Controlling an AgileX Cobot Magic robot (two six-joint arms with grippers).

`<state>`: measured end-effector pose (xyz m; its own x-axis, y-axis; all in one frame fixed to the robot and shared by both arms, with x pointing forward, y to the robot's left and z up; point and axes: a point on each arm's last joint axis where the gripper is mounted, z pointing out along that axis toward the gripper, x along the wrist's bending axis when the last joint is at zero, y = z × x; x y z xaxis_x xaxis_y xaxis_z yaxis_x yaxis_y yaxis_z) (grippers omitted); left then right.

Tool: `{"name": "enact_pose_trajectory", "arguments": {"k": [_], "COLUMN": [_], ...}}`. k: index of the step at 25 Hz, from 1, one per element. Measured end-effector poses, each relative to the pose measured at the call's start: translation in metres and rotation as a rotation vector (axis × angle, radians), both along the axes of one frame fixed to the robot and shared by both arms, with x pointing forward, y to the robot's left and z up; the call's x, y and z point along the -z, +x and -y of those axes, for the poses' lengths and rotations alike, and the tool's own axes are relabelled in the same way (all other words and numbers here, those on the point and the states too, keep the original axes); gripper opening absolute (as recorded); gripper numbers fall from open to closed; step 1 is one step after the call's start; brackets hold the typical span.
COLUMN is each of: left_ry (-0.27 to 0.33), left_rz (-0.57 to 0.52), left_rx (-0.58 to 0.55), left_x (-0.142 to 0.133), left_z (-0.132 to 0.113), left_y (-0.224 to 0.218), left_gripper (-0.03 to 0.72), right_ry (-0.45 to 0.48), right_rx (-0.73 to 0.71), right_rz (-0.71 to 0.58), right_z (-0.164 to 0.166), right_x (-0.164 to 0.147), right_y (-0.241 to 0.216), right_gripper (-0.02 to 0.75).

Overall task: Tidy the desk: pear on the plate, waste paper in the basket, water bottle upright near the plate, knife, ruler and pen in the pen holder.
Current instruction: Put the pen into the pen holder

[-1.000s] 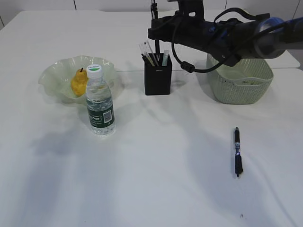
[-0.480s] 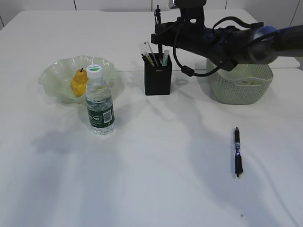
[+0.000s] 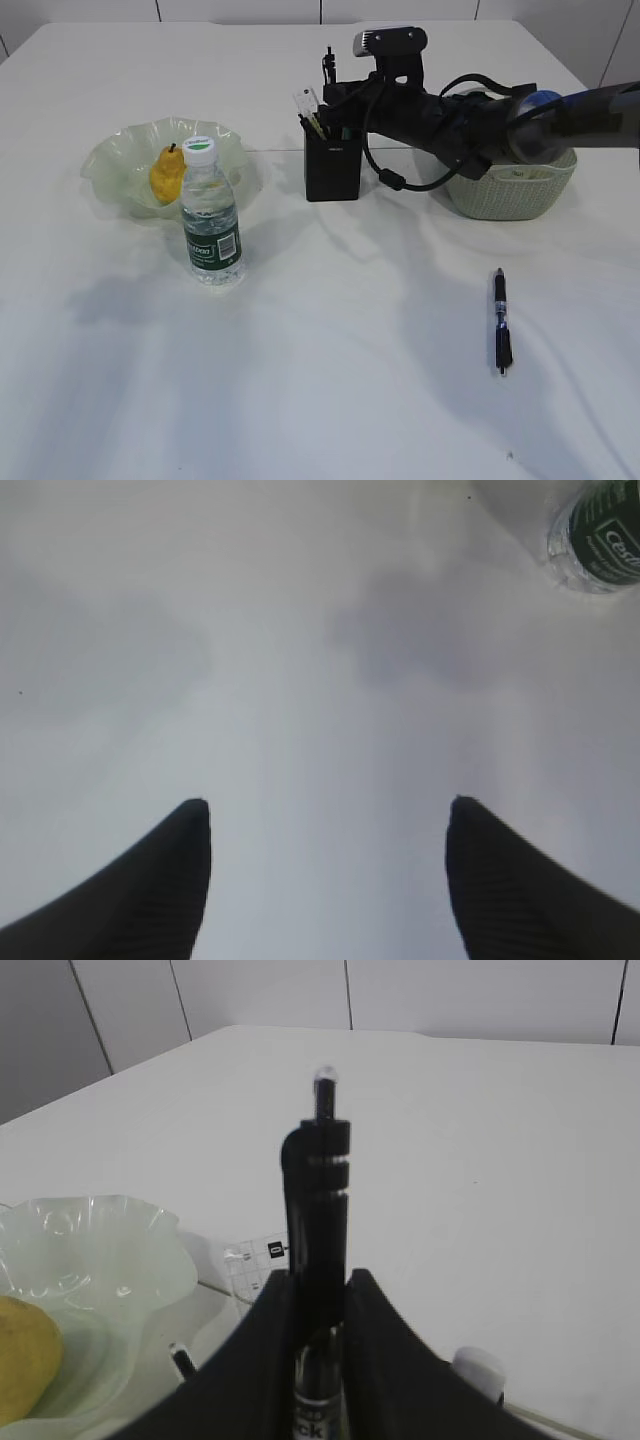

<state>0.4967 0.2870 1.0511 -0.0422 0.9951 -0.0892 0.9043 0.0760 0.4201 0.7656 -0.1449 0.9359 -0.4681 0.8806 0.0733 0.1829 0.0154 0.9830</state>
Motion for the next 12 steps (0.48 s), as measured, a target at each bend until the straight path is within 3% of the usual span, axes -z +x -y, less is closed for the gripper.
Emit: {"name": "enact_pose_trajectory", "arguments": {"k": [3, 7, 12], "left_ry": [0.0, 0.0, 0.0], "left_rz": [0.0, 0.0, 0.0], "left_rx": [0.0, 0.0, 0.0], "left_x": [0.0, 0.0, 0.0], "left_z": [0.0, 0.0, 0.0], "left_y": [0.0, 0.0, 0.0], "left_gripper": [0.52, 0.521, 0.521], "right_ry": [-0.027, -0.049, -0.019], "right_rx": [-0.007, -0.023, -0.055], "right_rz": [0.017, 0.05, 0.088], "right_z": [-0.0001, -0.0011, -0.004], "right_x": [-0.0002, -0.0018, -0.0089], "right_y": [0.0, -0.0003, -0.0017], "right_gripper": [0.131, 0.249, 0.284]}}
